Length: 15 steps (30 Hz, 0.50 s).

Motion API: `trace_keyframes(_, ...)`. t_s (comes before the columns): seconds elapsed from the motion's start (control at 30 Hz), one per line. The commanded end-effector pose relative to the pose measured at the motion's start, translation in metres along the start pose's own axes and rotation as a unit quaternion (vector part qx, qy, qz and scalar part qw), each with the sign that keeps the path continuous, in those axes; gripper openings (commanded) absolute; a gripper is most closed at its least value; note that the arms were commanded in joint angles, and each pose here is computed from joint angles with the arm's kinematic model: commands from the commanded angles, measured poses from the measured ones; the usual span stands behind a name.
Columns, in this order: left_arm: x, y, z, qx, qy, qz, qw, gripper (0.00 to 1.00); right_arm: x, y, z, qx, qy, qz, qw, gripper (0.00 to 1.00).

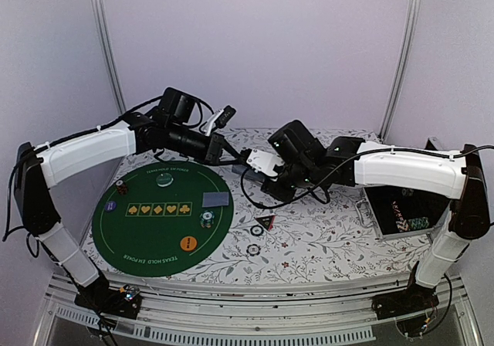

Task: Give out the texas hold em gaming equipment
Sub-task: Pick up the poker card from the face-down deck piles, then distribute the poker card in the small blind area.

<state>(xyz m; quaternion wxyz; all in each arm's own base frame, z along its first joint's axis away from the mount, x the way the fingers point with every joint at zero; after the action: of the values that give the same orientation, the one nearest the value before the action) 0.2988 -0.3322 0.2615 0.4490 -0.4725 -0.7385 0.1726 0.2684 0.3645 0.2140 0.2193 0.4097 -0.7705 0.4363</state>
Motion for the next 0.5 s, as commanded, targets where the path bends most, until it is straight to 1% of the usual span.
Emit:
trace_keyframes(0.0,0.015,-0.013,0.001,-0.004,-0.006,0.018,1.000,0.00,0.000,-0.005,-0.002,-0.006,-0.011,0.011,1.000,0.45)
trace_keyframes(0.17,0.021,-0.021,0.004,-0.008,-0.003,0.035,0.999,0.00,-0.002,-0.009,0.002,-0.011,-0.011,0.011,1.000,0.45)
trace_keyframes(0.3,0.041,-0.023,-0.005,-0.009,-0.034,0.039,0.999,0.00,-0.003,-0.011,0.006,-0.016,-0.011,0.013,1.000,0.45)
trace_keyframes(0.47,0.065,-0.007,-0.010,0.023,-0.071,0.024,0.997,0.00,-0.003,-0.014,0.008,-0.022,-0.015,0.014,1.000,0.45)
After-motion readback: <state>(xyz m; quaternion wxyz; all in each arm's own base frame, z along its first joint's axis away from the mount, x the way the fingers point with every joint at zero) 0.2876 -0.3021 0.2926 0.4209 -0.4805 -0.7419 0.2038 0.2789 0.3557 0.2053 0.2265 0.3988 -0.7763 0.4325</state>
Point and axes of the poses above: each gripper's point midway between its finger pads, its own x axis back along the fingers, its own y axis along the line the jaws close on, z = x × y, the point moved 3 cm from there along x, back along the fingers, and after that the axes turned 10 degrees about x, right-handed, at the moved point
